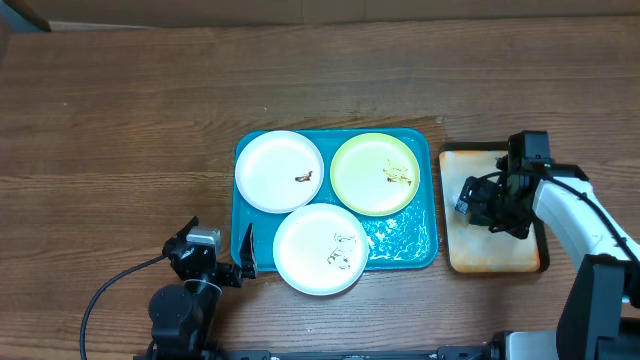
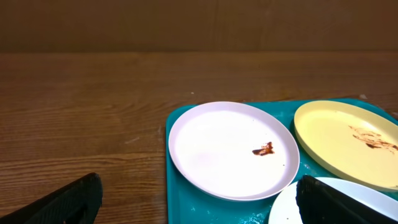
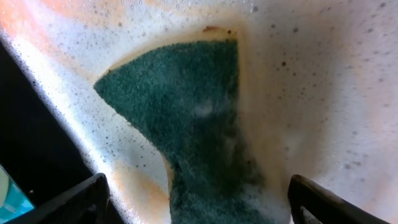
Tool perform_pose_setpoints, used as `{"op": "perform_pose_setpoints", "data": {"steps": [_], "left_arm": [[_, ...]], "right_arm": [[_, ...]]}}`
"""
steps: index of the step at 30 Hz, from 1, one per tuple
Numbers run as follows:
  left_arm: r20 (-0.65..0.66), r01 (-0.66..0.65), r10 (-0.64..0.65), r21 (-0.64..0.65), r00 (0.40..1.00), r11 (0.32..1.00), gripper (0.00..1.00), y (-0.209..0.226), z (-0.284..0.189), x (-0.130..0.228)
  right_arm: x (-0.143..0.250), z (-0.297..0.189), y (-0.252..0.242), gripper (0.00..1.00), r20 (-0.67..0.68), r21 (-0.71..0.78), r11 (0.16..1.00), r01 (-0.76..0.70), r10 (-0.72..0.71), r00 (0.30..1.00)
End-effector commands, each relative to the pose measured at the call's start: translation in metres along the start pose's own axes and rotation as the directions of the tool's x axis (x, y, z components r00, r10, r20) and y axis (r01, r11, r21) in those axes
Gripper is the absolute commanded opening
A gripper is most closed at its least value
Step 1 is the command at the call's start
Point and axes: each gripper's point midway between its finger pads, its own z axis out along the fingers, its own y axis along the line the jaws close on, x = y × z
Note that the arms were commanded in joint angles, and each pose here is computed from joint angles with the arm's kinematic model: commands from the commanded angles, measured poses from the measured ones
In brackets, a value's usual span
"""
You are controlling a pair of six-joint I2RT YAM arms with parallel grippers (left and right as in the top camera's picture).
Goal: Clean dirty plates on tray and stack at the side
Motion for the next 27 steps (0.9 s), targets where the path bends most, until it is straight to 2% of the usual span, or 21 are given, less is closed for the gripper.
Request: {"op": "perform_pose_setpoints", "data": {"steps": [1,2,4,7,10,11,12,17,20,26,27], "left_arm": [[0.006,-0.012,0.012,0.001,1.000,1.000,1.00,0.000,0.000,0.000],[0.006,-0.012,0.012,0.001,1.000,1.000,1.00,0.000,0.000,0.000],[0.006,-0.012,0.012,0.001,1.000,1.000,1.00,0.000,0.000,0.000],[0.006,-0.012,0.012,0.001,1.000,1.000,1.00,0.000,0.000,0.000],[0.006,-0.012,0.012,0.001,1.000,1.000,1.00,0.000,0.000,0.000],[0.006,-0.012,0.012,0.001,1.000,1.000,1.00,0.000,0.000,0.000],[0.006,-0.012,0.012,0.001,1.000,1.000,1.00,0.000,0.000,0.000],[0.006,-0.012,0.012,0.001,1.000,1.000,1.00,0.000,0.000,0.000],[0.006,-0.012,0.012,0.001,1.000,1.000,1.00,0.000,0.000,0.000],[0.006,-0.012,0.012,0.001,1.000,1.000,1.00,0.000,0.000,0.000],[0.006,-0.012,0.012,0.001,1.000,1.000,1.00,0.000,0.000,0.000]], "right_arm": [[-0.001,-0.001,0.003,0.90,0.009,-0.020,1.000,0.005,-0.005,1.000],[-0.001,-0.001,0.003,0.86,0.010,-0.020,1.000,0.005,-0.005,1.000],[-0.003,-0.001,0.003,0.69,0.015,-0.021,1.000,0.004,-0.004,1.000],[-0.005,-0.001,0.001,0.58,0.028,-0.006,1.000,0.004,-0.004,1.000],[-0.006,-0.001,-0.001,0.51,0.030,0.002,1.000,-0.001,0.001,1.000],[-0.006,-0.001,-0.001,0.34,0.030,0.004,1.000,-0.001,0.001,1.000],[-0.006,-0.001,-0.001,0.27,0.030,0.005,1.000,-0.002,0.001,1.000],[-0.005,-0.001,-0.004,0.08,0.031,0.023,1.000,-0.016,0.015,0.999],[-0.006,-0.001,-0.008,0.04,0.039,0.045,0.998,-0.037,0.035,0.999],[-0.008,-0.001,-0.011,0.04,0.048,0.061,0.997,-0.049,0.046,0.998],[-0.008,-0.001,-0.011,0.46,0.046,0.060,0.997,-0.048,0.045,0.998]]}}
